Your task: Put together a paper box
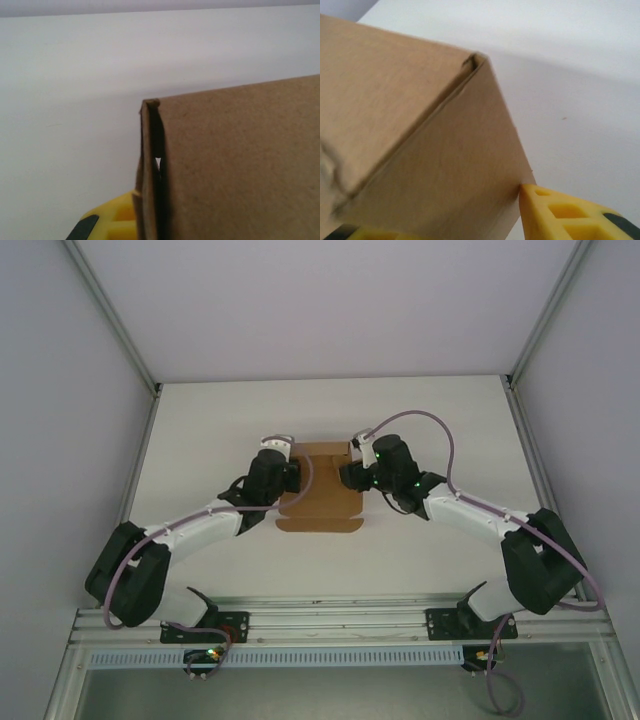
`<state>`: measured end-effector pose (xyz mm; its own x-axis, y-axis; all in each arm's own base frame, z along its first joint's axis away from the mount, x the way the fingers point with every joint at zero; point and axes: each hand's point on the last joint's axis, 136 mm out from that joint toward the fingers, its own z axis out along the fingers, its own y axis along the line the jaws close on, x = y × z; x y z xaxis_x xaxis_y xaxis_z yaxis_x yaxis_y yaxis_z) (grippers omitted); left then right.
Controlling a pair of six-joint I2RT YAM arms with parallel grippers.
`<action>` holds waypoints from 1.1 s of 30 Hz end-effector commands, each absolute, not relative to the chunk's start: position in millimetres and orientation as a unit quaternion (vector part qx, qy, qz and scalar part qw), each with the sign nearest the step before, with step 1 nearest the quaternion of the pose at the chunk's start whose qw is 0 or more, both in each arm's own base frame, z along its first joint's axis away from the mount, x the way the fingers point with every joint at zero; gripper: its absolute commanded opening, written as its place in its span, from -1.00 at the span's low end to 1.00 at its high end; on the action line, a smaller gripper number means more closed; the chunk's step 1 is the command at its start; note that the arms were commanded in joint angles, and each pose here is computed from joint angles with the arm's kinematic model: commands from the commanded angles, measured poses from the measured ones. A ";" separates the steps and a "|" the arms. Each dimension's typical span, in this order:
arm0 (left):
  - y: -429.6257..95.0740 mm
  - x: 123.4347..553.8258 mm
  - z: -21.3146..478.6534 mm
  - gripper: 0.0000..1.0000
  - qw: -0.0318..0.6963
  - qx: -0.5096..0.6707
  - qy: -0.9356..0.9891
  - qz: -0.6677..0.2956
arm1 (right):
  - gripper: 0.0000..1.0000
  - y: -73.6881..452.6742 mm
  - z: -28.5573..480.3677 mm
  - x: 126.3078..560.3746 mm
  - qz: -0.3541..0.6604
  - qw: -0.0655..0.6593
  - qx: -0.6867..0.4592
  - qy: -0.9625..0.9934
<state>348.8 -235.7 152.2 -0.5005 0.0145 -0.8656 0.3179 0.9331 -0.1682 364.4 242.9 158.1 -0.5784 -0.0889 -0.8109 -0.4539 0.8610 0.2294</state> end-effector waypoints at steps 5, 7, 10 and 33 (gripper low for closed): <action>-256.8 343.2 159.1 -1.00 0.483 0.114 0.849 -0.181 | -0.10 238.9 173.1 389.0 0.176 0.477 -0.113 0.854; -258.5 342.0 159.6 -1.00 0.482 0.115 0.849 -0.183 | -0.13 238.1 174.9 389.9 0.173 0.480 -0.109 0.853; -261.8 341.4 160.5 -1.00 0.482 0.113 0.850 -0.182 | -0.44 227.8 176.4 396.5 0.143 0.494 -0.075 0.854; -219.5 346.5 152.2 -1.00 0.425 -0.068 0.896 -0.111 | -0.90 80.2 180.7 398.2 -0.365 0.472 0.101 0.796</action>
